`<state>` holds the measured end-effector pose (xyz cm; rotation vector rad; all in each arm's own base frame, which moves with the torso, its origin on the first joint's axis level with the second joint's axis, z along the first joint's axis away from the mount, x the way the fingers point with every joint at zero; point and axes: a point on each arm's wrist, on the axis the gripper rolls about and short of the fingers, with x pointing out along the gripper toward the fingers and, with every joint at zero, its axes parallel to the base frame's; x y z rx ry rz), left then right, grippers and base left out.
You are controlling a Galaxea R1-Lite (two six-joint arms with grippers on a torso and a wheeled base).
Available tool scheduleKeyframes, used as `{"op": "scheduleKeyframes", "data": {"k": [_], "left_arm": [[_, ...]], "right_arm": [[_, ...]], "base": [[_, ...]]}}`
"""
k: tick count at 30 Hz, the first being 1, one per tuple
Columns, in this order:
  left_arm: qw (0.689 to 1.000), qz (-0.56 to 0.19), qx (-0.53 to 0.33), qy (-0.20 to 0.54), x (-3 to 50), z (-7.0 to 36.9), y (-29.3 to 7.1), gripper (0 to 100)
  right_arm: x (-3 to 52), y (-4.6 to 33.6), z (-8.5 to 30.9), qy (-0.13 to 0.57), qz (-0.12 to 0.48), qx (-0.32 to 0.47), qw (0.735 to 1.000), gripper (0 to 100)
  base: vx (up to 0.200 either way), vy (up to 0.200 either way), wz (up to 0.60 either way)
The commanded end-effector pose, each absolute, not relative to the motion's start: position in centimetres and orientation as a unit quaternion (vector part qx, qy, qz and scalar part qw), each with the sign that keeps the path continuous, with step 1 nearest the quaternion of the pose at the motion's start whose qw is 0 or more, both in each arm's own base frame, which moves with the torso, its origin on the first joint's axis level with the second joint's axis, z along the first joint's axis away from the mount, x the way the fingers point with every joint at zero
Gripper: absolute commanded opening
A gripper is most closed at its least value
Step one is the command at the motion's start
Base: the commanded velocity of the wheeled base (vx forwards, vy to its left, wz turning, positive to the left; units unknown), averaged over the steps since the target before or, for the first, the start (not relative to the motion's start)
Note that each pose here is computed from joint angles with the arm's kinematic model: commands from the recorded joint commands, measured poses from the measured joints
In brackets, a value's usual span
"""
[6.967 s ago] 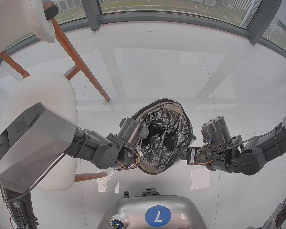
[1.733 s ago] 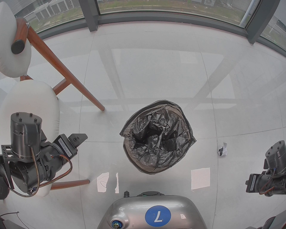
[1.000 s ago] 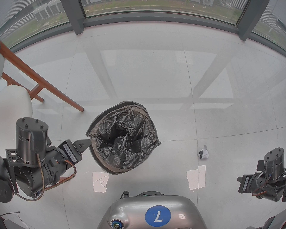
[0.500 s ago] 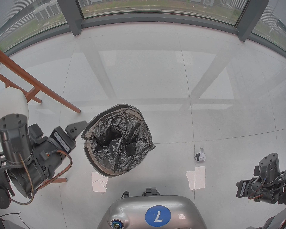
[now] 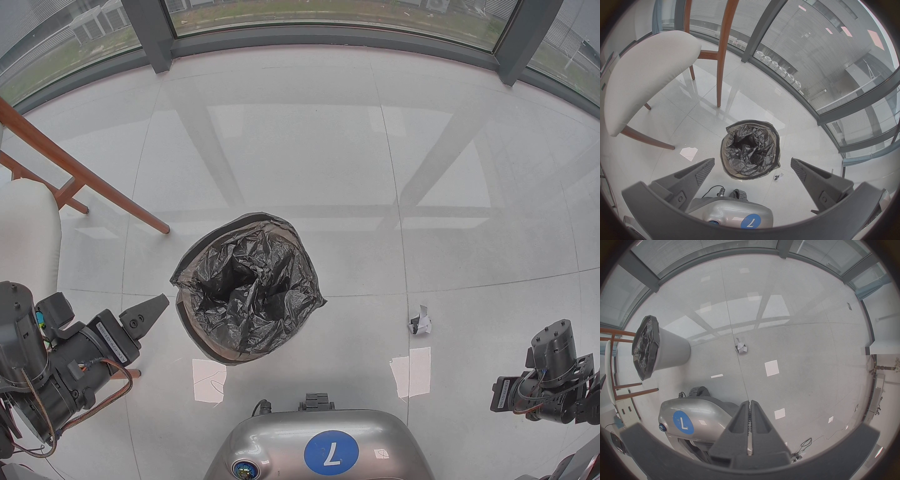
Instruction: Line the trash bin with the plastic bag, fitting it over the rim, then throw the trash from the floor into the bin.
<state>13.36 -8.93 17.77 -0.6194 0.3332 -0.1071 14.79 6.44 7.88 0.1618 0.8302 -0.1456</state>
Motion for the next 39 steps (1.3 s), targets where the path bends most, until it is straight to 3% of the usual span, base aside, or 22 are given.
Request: {"op": "scheduleKeyframes", "data": {"k": [1, 6, 7, 16, 17, 23, 29, 34, 39], "left_arm": [[0.939, -0.057, -0.298, 0.161, 13.3, 17.9, -8.9, 100], [0.943, -0.061, -0.286, 0.156, 13.7, 18.0, -9.3, 100], [0.944, -0.061, -0.283, 0.157, 13.9, 17.9, -9.4, 100], [0.963, -0.068, -0.203, 0.165, 14.8, 16.9, -10.0, 100], [0.973, -0.073, -0.151, 0.157, 14.9, 16.6, -10.0, 100], [0.983, -0.080, -0.141, 0.091, 15.9, 18.0, -10.6, 100], [0.987, -0.082, -0.057, 0.125, 16.8, 16.0, -11.2, 100], [0.984, -0.093, -0.051, 0.144, 16.5, 15.2, -11.5, 100], [0.982, -0.100, -0.045, 0.152, 15.1, 14.5, -10.5, 100]], "right_arm": [[15.0, 6.4, 7.6, 0.408, -0.077, 0.078, 0.906, 0], [15.2, 5.9, 7.6, 0.414, -0.078, 0.086, 0.903, 0], [15.2, 5.8, 7.5, 0.416, -0.079, 0.083, 0.902, 100], [16.6, 6.0, 7.8, 0.411, -0.086, 0.088, 0.903, 100], [17.1, 6.0, 8.1, 0.405, -0.087, 0.093, 0.905, 100], [19.1, 6.5, 8.7, 0.392, -0.088, 0.102, 0.910, 100], [22.5, 7.9, 8.9, 0.355, -0.063, 0.125, 0.925, 100], [24.8, 8.5, 8.5, 0.308, -0.053, 0.144, 0.939, 100], [24.6, 8.3, 8.2, 0.312, -0.054, 0.136, 0.939, 100]], "base": [[-0.200, 0.000, 0.00], [-0.160, 0.000, 0.00], [0.000, 0.000, 0.00], [0.000, 0.000, 0.00], [0.000, 0.000, 0.00], [0.000, 0.000, 0.00], [0.000, 0.000, 0.00], [0.000, 0.000, 0.00], [0.000, 0.000, 0.00]]}}
